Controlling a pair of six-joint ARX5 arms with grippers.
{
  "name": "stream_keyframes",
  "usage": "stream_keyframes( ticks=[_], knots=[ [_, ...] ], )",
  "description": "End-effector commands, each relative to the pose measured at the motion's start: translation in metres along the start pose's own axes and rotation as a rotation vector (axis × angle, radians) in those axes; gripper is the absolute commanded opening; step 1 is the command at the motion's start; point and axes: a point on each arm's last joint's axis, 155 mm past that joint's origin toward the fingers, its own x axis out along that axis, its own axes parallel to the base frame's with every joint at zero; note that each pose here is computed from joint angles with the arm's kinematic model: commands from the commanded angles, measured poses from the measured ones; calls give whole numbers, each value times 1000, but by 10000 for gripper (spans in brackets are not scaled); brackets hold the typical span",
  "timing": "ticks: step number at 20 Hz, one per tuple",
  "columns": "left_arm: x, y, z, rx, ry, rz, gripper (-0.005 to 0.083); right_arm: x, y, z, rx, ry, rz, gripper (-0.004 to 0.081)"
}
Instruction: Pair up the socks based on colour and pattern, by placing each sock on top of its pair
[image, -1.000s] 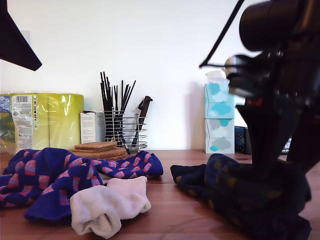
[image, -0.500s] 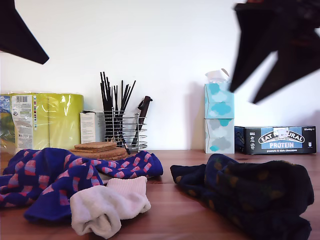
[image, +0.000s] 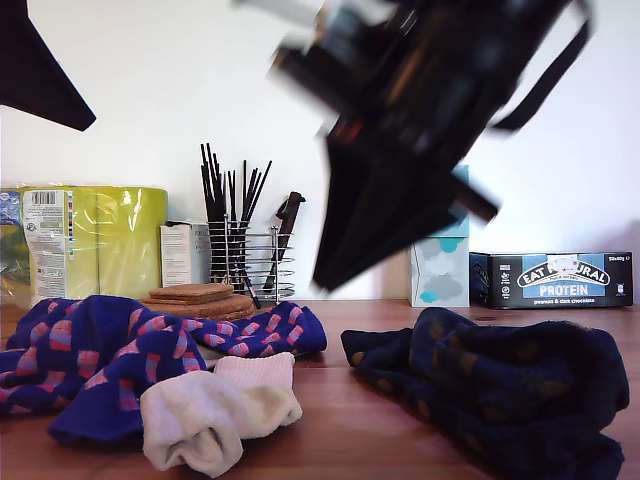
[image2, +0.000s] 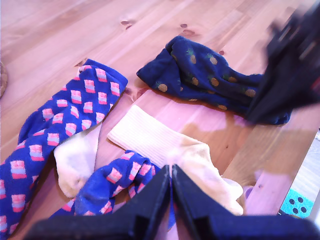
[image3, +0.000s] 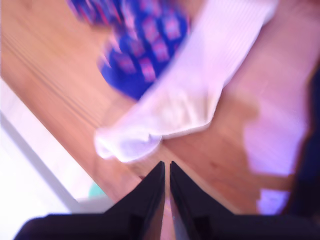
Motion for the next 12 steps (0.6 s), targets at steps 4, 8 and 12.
stream_keyframes(
  ticks=[4,8,12],
  knots=[
    [0,1,-1,-1,5,1,-19,14,24,30,-46,29,14,-14],
    [0,1,-2,-6,8,7,-19,41,23,41,-68,73,3,-14],
    [0,0,-6,-14,22,2,-19,73,15,36,-85,135,-11,-14]
  ],
)
